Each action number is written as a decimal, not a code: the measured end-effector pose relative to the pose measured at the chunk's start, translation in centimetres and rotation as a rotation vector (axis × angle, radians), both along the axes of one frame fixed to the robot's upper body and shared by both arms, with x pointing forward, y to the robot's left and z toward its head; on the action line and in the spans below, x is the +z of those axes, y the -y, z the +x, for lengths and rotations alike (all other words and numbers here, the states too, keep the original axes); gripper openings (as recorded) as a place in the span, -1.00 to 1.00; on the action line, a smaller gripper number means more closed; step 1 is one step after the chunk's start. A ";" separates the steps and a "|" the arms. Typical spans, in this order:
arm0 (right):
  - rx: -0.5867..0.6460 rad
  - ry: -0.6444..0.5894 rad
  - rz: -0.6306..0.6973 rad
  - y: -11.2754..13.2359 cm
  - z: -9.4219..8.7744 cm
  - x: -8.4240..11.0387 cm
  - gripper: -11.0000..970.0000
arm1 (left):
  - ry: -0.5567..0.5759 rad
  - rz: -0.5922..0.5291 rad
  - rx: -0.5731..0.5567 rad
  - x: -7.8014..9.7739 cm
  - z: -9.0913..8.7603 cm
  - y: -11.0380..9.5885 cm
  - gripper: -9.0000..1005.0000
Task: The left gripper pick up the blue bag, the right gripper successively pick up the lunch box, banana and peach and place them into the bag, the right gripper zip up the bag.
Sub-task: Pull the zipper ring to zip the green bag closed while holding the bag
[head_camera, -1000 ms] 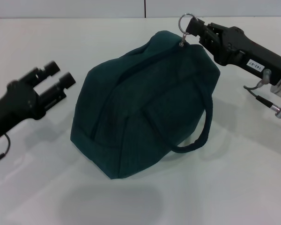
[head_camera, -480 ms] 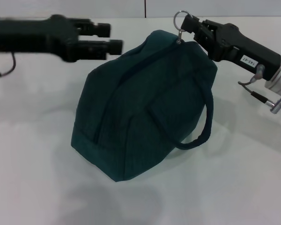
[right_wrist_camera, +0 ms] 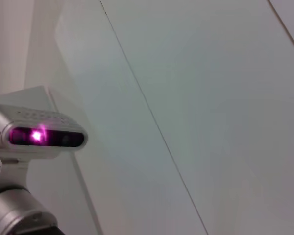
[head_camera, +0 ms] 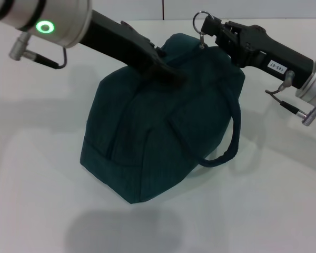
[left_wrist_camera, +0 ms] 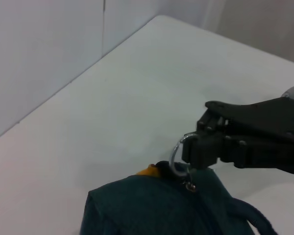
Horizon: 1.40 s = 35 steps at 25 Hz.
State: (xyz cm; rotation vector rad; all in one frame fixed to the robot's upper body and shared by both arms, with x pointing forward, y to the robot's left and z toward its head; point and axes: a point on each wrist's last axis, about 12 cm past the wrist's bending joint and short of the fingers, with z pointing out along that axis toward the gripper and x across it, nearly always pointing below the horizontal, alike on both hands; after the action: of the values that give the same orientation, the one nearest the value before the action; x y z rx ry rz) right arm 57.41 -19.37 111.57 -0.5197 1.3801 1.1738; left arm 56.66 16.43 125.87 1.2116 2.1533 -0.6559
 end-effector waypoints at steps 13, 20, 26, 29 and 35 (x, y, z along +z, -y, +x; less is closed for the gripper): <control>-0.002 -0.008 -0.003 0.1 0.0 -0.2 -0.88 | -0.005 0.014 0.022 -1.0 0.1 0.1 0.17; -0.005 -0.008 -0.001 0.1 0.0 -0.2 -0.87 | 0.033 -0.033 -0.017 -1.3 -0.2 -0.2 -0.14; -0.006 -0.012 0.001 0.1 0.0 -0.2 -0.87 | 0.042 -0.052 -0.022 -1.3 -0.2 -0.4 -0.55; -0.007 -0.013 0.001 0.1 0.0 -0.2 -0.87 | 0.046 -0.048 -0.030 -1.4 -0.3 -0.3 -0.72; -0.015 -0.021 0.011 0.2 0.1 -0.2 -0.87 | 0.056 -0.055 -0.046 -1.4 -0.4 -0.4 -0.83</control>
State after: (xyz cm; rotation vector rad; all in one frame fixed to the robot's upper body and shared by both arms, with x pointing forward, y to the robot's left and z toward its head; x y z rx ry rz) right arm 57.49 -19.56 111.39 -0.4903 1.3929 1.1773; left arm 56.28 16.81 124.44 1.2388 2.0541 -0.6875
